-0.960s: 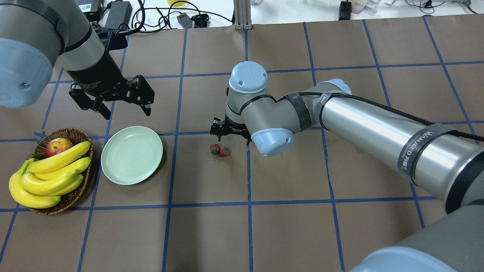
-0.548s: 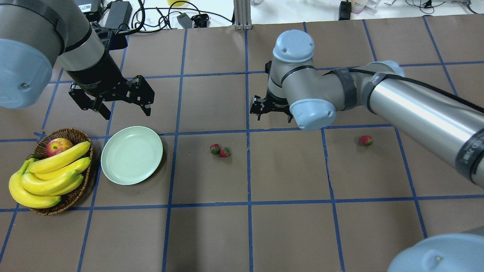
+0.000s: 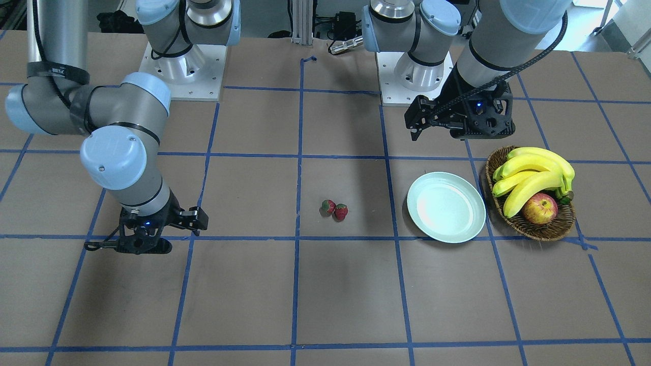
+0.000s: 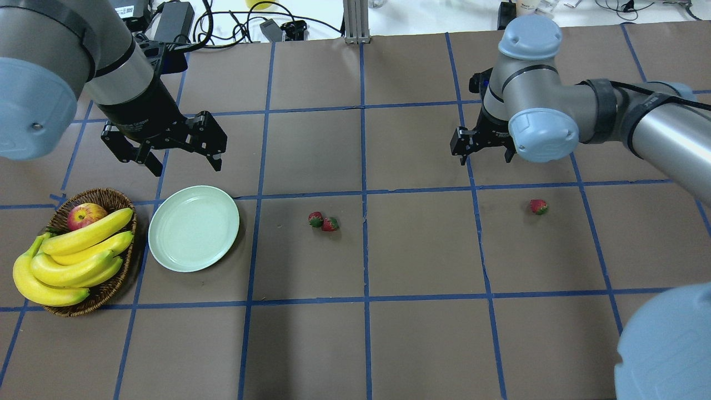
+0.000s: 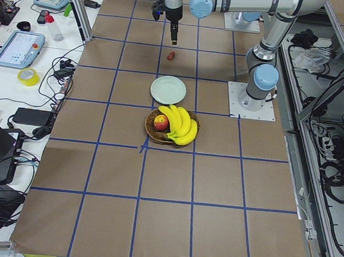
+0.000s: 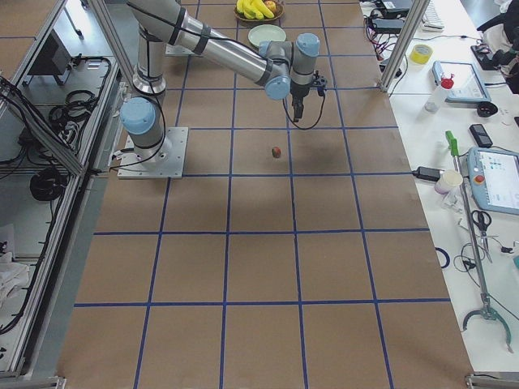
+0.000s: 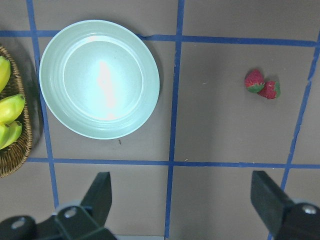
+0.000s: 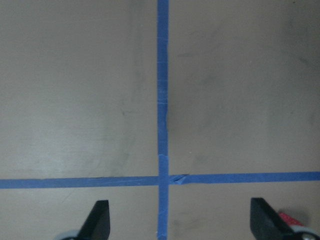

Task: Collect all strawberries into plate
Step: 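Move the right gripper to the farthest strawberry and grasp it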

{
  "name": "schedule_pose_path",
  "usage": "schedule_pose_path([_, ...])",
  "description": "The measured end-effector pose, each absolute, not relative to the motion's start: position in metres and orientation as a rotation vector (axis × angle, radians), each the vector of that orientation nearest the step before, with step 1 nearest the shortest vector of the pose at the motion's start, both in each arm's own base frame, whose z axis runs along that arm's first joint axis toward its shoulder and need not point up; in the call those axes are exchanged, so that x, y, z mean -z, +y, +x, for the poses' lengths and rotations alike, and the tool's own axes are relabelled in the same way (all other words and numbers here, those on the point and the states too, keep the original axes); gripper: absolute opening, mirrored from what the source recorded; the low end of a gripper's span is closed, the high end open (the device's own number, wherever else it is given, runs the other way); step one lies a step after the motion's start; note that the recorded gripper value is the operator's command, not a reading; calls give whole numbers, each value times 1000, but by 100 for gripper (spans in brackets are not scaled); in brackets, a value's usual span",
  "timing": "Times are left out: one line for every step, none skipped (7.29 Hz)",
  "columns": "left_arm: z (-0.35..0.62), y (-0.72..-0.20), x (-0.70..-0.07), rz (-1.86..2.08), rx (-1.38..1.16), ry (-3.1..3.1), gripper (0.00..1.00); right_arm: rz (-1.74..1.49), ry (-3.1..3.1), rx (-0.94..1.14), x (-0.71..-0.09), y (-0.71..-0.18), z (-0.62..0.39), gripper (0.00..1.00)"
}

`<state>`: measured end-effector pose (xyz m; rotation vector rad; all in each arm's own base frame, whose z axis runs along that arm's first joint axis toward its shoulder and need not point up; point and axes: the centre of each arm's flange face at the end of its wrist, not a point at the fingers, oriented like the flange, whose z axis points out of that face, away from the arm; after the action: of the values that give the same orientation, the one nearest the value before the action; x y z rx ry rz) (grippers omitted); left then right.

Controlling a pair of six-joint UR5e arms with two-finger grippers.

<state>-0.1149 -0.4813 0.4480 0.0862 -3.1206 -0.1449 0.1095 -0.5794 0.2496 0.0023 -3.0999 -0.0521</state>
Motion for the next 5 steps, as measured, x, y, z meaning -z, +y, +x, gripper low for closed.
schedule_pose_path([-115, -481, -448, 86, 145, -3120, 100, 14, -3092, 67, -246, -577, 87, 100])
schedule_pose_path([-115, -481, -448, 85, 145, -3121, 100, 31, -3090, 83, -242, -572, 70, 99])
schedule_pose_path([-115, -481, -448, 83, 143, -3121, 100, 52, -3091, 103, -236, -567, 59, 89])
schedule_pose_path([-116, -481, -448, 83, 143, -3121, 100, 75, -3092, 120, -228, -560, 51, 89])
schedule_pose_path([-116, -481, -449, 83, 143, -3121, 100, 100, -3093, 129, -216, -552, 47, 86])
